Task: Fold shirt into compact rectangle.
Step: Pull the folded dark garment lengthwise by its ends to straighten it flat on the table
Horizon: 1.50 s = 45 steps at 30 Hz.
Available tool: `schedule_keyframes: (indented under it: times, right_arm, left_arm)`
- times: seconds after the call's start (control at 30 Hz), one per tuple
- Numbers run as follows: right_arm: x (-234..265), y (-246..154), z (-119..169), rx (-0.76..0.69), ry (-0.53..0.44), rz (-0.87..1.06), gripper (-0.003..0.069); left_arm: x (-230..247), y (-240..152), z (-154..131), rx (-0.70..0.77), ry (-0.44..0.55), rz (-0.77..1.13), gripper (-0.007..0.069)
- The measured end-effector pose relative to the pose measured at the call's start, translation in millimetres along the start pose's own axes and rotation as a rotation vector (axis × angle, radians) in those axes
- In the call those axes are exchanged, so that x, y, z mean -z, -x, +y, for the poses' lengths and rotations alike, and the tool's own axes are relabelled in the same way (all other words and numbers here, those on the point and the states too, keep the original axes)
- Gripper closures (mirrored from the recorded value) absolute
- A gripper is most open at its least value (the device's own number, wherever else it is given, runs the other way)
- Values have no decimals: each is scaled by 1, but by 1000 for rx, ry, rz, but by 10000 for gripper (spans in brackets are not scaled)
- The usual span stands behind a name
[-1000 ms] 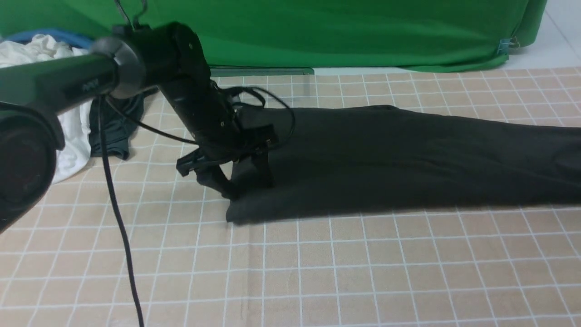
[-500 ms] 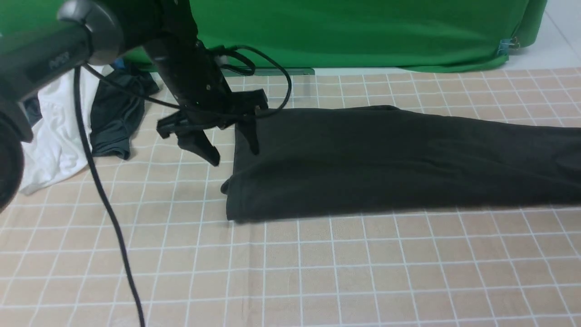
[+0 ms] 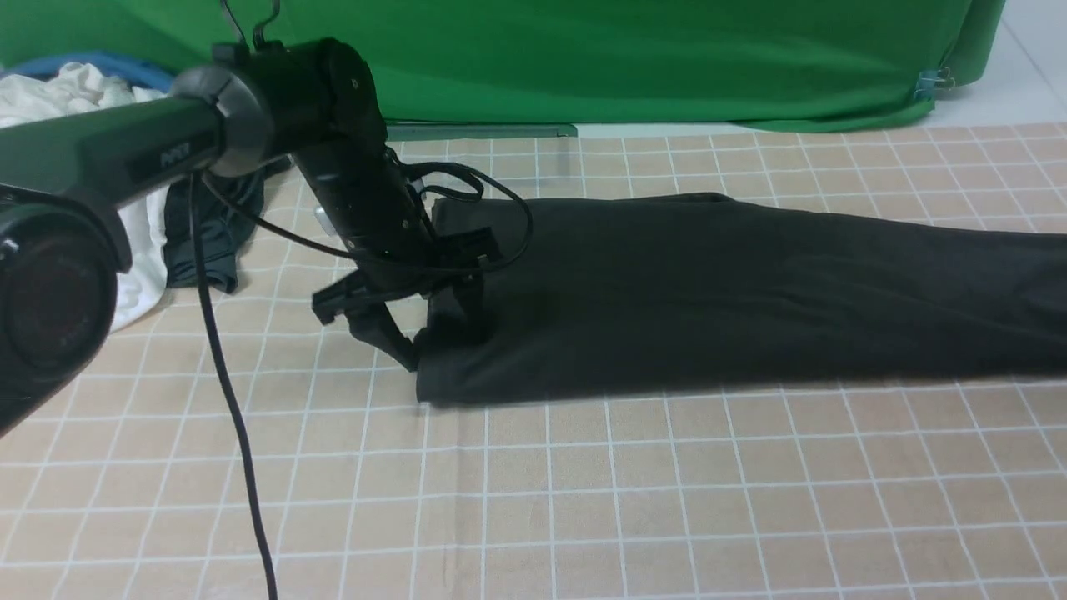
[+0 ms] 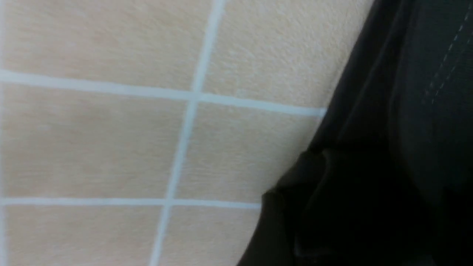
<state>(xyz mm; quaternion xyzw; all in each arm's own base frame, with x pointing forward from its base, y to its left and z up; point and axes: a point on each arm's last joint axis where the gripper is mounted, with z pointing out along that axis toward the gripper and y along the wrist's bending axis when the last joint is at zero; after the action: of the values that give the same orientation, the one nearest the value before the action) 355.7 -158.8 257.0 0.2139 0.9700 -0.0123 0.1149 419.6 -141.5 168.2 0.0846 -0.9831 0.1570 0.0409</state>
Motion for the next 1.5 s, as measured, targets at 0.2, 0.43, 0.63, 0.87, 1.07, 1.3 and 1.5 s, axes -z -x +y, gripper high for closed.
schedule_keyframes:
  times: [0.2, 0.43, 0.63, 0.87, 1.07, 1.3, 1.5]
  right_arm:
    - [0, 0, 0, 0, 0, -1, 635]
    - [0, 1, 0, 0, 1, -12, 635]
    - [0, 1, 0, 10, 1, -13, 635]
    - [-1, -7, 0, 26, 2, 73, 635]
    - [-16, -18, -1, 26, 4, 113, 584]
    - [-35, -17, 2, 33, 5, 50, 221]
    - [-47, -9, 3, 77, 4, -12, 41]
  left_arm:
    - [-5, 1, 0, -4, -12, 28, 121]
    - [-6, 1, 0, -14, -13, 36, 214]
    - [-11, 3, -9, -73, -141, 29, 450]
    - [8, 6, 2, -95, -206, 32, 447]
    - [48, 1, 23, -153, -62, -67, 447]
    - [68, -4, 26, -174, -31, -113, 447]
    - [67, -4, 26, -174, -26, -112, 447]
